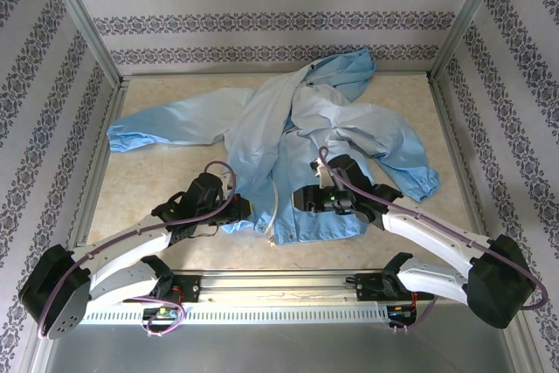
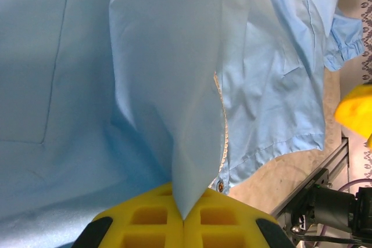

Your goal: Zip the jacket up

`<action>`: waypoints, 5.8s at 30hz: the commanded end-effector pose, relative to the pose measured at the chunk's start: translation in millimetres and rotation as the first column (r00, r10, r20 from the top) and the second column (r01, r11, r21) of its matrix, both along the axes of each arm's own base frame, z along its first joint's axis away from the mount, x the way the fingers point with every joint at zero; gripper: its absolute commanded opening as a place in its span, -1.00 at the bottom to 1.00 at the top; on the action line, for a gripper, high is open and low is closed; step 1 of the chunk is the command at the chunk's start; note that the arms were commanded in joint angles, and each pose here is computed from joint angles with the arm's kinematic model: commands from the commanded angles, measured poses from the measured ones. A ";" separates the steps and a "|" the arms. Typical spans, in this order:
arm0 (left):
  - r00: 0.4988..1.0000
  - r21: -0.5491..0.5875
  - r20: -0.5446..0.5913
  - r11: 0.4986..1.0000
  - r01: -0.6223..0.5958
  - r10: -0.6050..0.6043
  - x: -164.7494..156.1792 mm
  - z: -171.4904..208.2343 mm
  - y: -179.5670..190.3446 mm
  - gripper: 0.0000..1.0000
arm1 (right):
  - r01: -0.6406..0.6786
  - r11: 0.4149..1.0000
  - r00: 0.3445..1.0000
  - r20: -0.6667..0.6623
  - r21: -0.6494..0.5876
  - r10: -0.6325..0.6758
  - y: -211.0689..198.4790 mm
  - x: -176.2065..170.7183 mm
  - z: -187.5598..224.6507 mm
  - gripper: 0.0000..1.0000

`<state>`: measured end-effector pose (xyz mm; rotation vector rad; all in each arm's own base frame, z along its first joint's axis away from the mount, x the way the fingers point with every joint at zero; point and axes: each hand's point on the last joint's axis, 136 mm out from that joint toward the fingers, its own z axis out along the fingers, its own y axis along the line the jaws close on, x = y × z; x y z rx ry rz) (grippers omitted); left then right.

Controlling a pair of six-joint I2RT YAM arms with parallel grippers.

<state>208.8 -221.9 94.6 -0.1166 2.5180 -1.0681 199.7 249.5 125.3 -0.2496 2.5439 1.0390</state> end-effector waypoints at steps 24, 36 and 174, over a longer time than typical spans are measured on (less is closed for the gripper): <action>0.995 -0.164 -0.036 0.982 -0.096 0.092 7.8 1.9 -3.2 -1.00 | 0.044 0.996 0.974 -0.223 0.075 -0.026 57.0 -10.1 -49.8 -0.02; 0.990 -0.148 -0.062 0.980 -0.133 0.125 0.0 -2.9 7.1 -1.00 | -0.030 0.989 0.969 -0.240 0.144 0.064 90.7 -11.4 -46.6 -0.24; 0.999 -0.240 0.024 0.970 -0.040 0.047 -1.1 59.7 15.4 -1.00 | -0.025 0.967 1.000 0.009 0.255 0.023 89.5 7.6 31.1 -0.06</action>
